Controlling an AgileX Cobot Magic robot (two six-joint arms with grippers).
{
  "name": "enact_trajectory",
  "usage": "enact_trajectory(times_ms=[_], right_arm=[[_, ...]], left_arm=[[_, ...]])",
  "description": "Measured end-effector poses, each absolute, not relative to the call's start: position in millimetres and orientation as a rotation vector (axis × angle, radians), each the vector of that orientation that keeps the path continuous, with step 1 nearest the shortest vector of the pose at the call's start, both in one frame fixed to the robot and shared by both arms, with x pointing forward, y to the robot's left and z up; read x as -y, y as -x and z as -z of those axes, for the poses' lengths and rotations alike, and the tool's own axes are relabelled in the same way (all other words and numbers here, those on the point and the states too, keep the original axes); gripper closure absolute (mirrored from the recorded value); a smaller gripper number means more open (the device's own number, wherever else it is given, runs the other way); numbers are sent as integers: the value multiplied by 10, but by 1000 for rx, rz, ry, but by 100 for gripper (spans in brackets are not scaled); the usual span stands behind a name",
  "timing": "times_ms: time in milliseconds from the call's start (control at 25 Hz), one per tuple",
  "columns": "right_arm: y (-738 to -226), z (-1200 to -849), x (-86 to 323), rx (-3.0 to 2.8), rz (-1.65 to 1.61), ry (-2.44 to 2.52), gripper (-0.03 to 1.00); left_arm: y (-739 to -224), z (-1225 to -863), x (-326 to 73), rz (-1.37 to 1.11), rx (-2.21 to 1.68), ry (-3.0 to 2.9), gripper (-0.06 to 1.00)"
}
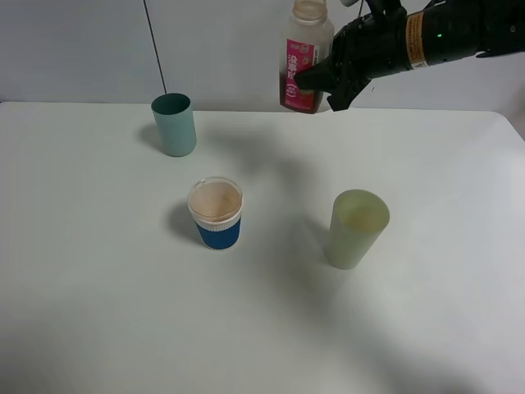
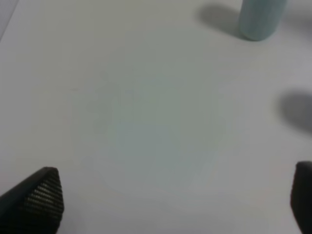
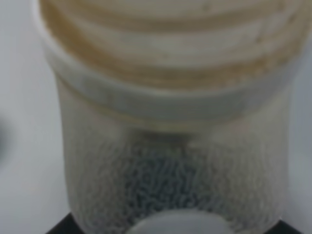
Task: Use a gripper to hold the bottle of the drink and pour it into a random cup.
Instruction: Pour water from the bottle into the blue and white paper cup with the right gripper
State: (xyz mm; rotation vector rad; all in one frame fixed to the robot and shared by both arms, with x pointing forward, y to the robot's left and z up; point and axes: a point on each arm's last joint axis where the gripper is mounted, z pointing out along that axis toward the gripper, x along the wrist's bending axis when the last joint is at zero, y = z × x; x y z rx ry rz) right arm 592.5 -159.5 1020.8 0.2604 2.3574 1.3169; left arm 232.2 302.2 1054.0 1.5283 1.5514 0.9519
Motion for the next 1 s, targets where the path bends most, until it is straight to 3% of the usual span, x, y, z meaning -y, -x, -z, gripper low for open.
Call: enact_trajectory(times_ms=[1000], right_arm=[[-5621,-10071,857,-2321,-978,-7,61]], left_arm=[[-2322,-10540,-3022,-952,-1551,-1528,2]])
